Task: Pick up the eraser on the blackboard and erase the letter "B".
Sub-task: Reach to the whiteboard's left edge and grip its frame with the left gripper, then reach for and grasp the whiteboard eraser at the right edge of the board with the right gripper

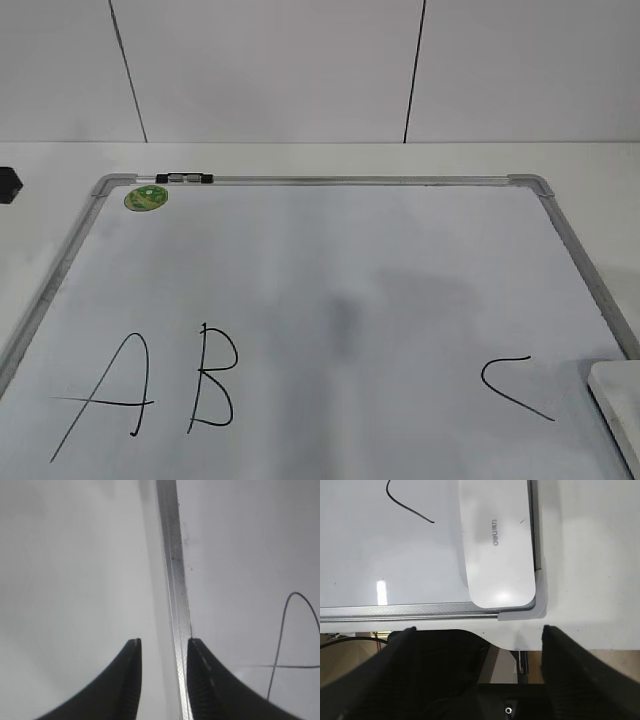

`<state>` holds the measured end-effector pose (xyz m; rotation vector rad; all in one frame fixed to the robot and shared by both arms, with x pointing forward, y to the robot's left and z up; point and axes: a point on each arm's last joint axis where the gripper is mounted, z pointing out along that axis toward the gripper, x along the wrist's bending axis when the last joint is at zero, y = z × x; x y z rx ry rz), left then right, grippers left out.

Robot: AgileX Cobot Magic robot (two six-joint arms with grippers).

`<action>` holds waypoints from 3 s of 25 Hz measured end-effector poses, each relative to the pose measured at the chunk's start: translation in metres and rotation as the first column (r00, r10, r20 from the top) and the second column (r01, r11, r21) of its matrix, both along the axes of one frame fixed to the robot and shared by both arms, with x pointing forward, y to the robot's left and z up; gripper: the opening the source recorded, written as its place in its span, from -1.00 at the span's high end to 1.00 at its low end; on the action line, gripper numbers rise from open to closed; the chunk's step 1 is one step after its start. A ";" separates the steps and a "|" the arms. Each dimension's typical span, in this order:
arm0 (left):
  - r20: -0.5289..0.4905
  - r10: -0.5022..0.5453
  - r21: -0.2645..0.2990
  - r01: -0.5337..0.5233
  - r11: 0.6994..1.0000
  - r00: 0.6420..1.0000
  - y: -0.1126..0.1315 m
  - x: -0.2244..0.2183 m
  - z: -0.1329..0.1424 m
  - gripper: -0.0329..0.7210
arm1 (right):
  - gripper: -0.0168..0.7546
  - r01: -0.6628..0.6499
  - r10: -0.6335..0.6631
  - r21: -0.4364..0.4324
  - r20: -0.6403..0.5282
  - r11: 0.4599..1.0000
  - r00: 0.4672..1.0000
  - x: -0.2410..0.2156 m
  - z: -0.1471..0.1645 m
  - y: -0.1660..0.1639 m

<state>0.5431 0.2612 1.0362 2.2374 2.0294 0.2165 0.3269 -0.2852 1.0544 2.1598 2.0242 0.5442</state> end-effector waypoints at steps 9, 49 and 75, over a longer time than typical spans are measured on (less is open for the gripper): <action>-0.102 -0.035 0.020 0.037 0.999 0.994 -0.007 0.051 -0.045 0.29 | -0.56 0.000 0.000 0.000 0.000 1.000 1.000 0.000 0.000 0.000; -0.164 -0.041 -0.055 0.032 0.998 0.986 0.003 0.082 -0.107 0.29 | -0.56 0.002 -0.002 0.001 0.000 1.000 1.000 0.000 0.000 0.000; -0.171 -0.024 -0.066 0.013 0.998 0.985 0.003 0.083 -0.107 0.84 | -0.56 0.002 -0.002 0.001 0.002 1.000 1.000 0.000 0.000 0.000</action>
